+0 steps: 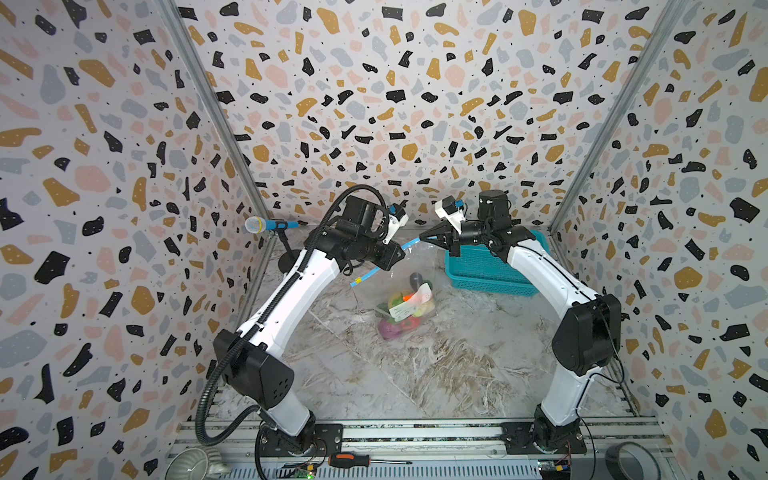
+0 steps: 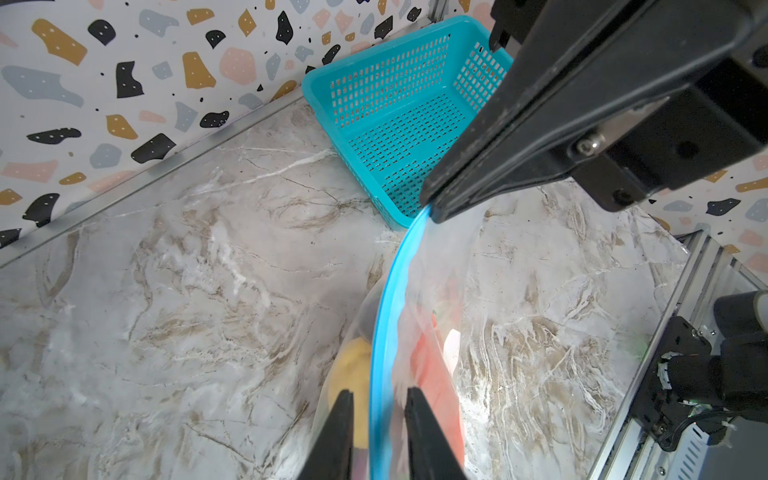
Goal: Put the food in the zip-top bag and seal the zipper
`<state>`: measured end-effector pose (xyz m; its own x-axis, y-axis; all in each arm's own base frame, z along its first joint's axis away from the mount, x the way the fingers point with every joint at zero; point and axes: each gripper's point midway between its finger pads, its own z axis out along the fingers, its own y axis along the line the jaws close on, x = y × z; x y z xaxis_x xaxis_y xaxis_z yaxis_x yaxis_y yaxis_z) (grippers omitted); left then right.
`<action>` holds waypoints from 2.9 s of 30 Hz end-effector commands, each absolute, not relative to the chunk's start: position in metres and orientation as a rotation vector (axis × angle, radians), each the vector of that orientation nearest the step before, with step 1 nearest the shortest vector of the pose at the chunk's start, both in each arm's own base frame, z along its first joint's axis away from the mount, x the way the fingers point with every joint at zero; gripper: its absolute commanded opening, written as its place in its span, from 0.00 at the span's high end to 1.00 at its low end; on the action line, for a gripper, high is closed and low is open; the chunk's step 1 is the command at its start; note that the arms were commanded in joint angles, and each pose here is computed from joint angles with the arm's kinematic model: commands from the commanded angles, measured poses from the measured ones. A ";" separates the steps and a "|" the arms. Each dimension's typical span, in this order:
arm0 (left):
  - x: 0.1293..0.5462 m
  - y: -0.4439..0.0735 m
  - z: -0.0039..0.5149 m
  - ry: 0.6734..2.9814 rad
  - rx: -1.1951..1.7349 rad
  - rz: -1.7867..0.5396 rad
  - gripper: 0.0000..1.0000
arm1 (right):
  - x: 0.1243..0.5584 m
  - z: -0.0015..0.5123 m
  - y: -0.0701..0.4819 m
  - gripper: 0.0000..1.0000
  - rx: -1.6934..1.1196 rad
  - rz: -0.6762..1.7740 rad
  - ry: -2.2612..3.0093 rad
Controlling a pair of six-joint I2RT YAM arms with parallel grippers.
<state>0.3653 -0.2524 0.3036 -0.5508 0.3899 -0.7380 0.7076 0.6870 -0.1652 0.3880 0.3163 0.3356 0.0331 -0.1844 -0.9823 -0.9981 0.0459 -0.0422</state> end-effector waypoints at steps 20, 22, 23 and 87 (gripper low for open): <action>0.359 -0.243 0.319 2.170 0.800 -0.584 0.97 | 0.381 0.345 0.312 0.97 -1.318 1.025 1.310; 0.359 -0.243 0.318 2.172 0.800 -0.586 1.00 | 0.381 0.347 0.311 0.96 -1.316 1.020 1.308; 0.358 -0.243 0.318 2.172 0.798 -0.586 1.00 | 0.381 0.347 0.311 0.95 -1.315 1.020 1.311; 0.316 -0.311 0.420 1.903 -0.196 -1.179 1.00 | 0.312 0.280 0.196 0.32 -0.429 0.900 1.661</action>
